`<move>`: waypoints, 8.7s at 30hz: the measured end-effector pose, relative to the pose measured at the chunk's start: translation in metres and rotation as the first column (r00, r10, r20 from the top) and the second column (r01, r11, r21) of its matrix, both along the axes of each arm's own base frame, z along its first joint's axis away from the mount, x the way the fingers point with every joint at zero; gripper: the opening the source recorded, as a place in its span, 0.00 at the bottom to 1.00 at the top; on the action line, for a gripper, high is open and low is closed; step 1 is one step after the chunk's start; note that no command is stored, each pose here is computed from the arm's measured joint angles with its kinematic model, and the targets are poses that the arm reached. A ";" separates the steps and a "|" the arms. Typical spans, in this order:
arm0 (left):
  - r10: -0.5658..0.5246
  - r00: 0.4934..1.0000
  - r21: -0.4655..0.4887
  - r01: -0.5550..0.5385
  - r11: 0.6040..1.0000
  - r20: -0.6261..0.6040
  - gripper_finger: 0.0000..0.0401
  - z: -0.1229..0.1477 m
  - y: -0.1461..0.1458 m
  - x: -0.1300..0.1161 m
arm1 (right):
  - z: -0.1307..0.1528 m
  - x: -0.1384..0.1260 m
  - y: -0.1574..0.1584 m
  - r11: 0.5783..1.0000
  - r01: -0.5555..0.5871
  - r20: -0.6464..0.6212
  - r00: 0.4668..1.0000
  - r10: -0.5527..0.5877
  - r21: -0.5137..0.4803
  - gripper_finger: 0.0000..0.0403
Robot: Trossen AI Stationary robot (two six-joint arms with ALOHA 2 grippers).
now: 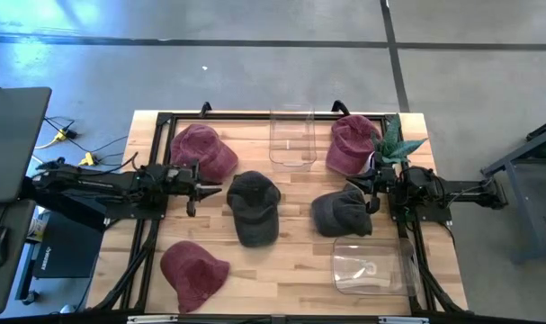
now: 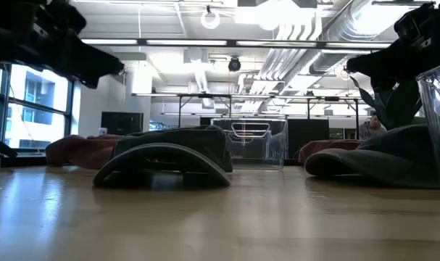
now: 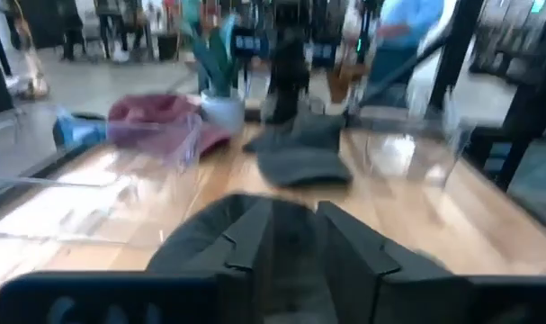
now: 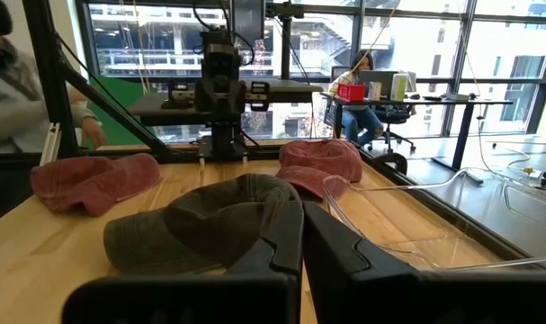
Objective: Pick & Place hat
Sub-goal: Put the left black cap into the top transparent bin
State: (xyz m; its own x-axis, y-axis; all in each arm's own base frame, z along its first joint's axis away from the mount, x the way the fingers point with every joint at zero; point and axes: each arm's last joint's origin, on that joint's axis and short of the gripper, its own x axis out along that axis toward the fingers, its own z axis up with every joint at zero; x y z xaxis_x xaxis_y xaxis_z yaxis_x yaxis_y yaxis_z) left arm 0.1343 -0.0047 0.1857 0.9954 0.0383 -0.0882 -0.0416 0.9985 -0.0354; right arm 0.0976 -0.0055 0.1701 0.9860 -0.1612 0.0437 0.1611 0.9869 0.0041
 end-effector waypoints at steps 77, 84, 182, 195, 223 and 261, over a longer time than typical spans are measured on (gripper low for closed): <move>0.652 0.540 0.797 0.059 0.602 -0.532 0.36 -0.036 -0.210 0.190 | 0.000 0.001 0.001 0.995 -0.045 0.016 0.999 0.044 0.084 0.02; 0.744 0.444 0.816 -0.049 0.576 -0.499 0.03 -0.033 -0.186 0.188 | 0.001 0.001 0.001 0.997 -0.045 0.017 0.999 0.044 0.070 0.01; 0.086 0.843 -0.128 -0.181 0.975 -0.531 0.00 0.090 -0.030 0.151 | 0.042 0.241 0.066 0.988 0.058 -0.539 0.833 -0.127 -0.142 0.47; 0.030 0.889 -0.070 -0.070 0.995 -0.458 0.28 0.111 -0.030 0.158 | 0.030 0.237 0.043 0.995 0.069 -0.490 0.871 -0.022 0.078 0.03; 0.452 0.884 0.104 -0.442 0.891 -0.120 0.52 0.094 -0.068 0.163 | 0.042 0.148 0.007 0.912 0.147 -0.073 0.989 -0.129 0.384 0.02; 0.599 0.730 -0.019 -0.639 0.769 -0.329 0.00 0.061 -0.011 0.169 | 0.070 0.129 0.048 0.979 0.181 -0.469 0.859 -0.205 -0.096 0.31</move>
